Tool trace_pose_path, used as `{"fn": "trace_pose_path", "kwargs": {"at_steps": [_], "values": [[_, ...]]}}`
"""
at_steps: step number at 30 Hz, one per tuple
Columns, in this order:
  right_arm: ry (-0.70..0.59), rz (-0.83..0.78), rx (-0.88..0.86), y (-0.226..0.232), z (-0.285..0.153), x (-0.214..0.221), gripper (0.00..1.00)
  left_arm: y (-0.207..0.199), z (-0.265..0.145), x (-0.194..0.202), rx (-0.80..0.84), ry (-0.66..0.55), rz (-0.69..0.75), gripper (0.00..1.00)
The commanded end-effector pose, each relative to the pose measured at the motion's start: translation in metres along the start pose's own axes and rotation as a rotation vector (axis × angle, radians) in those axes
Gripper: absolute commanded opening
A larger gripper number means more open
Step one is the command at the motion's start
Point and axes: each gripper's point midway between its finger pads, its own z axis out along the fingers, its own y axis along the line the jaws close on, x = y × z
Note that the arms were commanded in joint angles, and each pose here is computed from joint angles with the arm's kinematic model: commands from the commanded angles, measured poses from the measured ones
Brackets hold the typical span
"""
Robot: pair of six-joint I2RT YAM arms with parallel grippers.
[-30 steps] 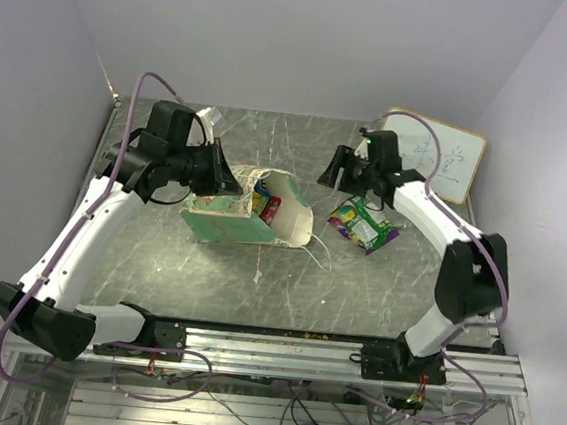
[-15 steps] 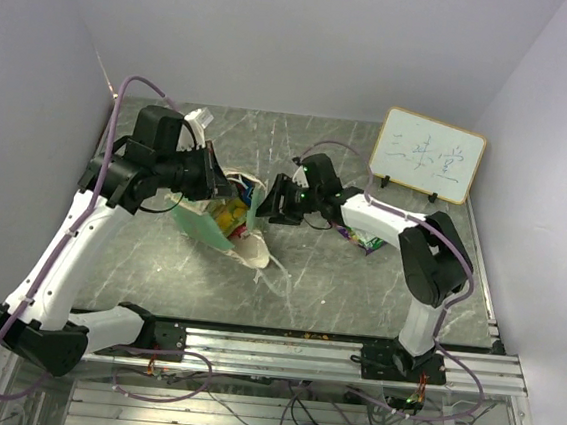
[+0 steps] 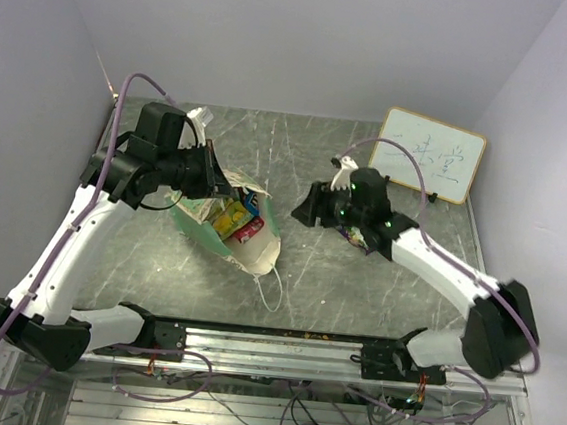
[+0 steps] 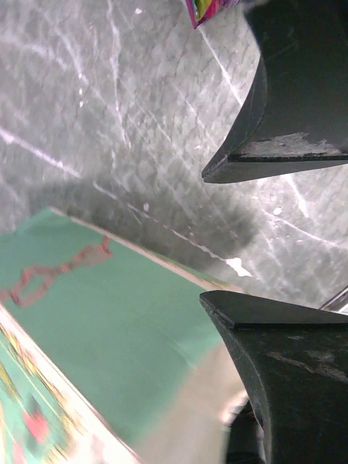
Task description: Take the snacks out of the paper bag
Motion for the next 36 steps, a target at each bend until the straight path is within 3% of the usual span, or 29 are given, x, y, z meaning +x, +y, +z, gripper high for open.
{"fn": "trace_pose_path", "kwargs": {"at_steps": [1,4,10,16,23,31,36], "values": [[-0.183,-0.326,-0.177,0.040,-0.031,-0.009,0.62,-0.006,-0.006,-0.007,0.002,-0.029,0.024,0.07],[-0.276,-0.373,-0.283,0.079,-0.040,-0.009,0.63,-0.006,-0.004,-0.007,0.004,-0.025,0.016,0.07],[-0.322,-0.153,-0.334,0.144,-0.018,0.007,0.58,-0.009,0.000,-0.011,0.007,-0.017,0.005,0.07],[-0.299,0.026,-0.210,0.130,0.023,0.036,0.42,-0.014,0.004,-0.014,0.034,-0.021,-0.012,0.07],[-0.232,0.082,-0.055,0.110,0.059,0.061,0.34,-0.022,0.011,-0.018,0.081,-0.030,-0.039,0.07],[-0.253,0.089,0.116,0.092,0.087,0.068,0.38,-0.027,0.017,-0.020,0.108,-0.020,-0.056,0.07],[-0.296,0.120,0.182,0.081,0.099,0.065,0.50,-0.024,0.018,-0.017,0.102,-0.014,-0.057,0.07]]}}
